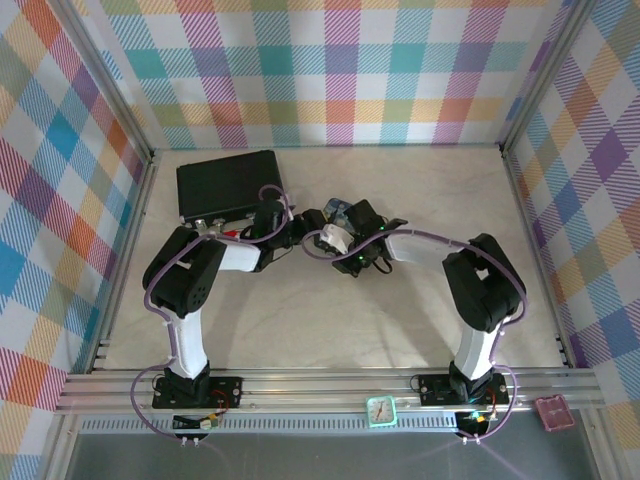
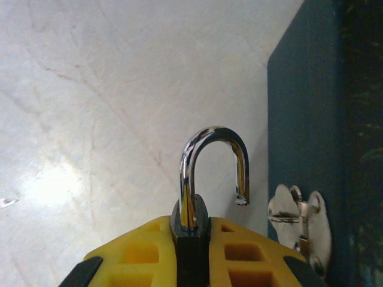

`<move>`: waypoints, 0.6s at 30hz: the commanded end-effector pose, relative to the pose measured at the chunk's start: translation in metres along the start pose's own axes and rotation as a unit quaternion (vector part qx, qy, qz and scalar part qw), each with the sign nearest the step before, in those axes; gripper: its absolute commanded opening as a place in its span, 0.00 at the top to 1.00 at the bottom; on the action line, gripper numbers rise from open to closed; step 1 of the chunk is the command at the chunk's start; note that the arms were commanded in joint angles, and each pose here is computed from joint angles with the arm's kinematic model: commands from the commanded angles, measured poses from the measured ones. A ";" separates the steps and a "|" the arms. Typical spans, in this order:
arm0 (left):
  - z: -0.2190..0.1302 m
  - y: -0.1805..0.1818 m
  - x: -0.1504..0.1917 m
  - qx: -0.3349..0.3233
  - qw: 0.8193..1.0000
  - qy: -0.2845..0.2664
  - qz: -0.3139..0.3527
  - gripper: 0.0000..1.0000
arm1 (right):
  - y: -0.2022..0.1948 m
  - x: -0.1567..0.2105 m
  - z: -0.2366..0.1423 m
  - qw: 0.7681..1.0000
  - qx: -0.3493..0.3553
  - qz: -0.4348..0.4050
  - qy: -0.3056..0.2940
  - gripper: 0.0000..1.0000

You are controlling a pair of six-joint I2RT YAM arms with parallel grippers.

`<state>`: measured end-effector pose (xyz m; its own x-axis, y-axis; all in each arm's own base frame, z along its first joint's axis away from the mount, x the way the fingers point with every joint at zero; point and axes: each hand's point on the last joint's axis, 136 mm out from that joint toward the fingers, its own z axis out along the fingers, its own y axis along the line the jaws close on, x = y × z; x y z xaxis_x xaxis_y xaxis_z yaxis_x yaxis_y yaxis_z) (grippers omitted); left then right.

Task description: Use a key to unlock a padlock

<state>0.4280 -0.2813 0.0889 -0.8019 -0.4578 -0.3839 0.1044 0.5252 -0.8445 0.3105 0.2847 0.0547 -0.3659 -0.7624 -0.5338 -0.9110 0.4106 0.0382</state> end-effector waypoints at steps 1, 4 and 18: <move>-0.006 -0.009 0.003 0.015 1.000 0.005 -0.004 0.42 | 0.005 -0.013 -0.016 0.999 -0.011 0.002 -0.046 1.00; -0.014 -0.010 -0.002 0.017 1.000 0.002 -0.009 0.42 | 0.009 -0.012 -0.019 0.998 -0.012 -0.006 -0.056 1.00; -0.105 -0.032 -0.039 -0.075 0.993 -0.055 0.074 0.31 | 0.025 -0.074 -0.091 0.975 -0.044 0.073 -0.203 1.00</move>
<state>0.4012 -0.2274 0.1706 -0.7292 -0.4795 -0.4882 0.1486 0.5855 -0.7970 0.2984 0.2985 0.1253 -0.3795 -0.5764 -0.7237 -0.8942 0.4292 0.1271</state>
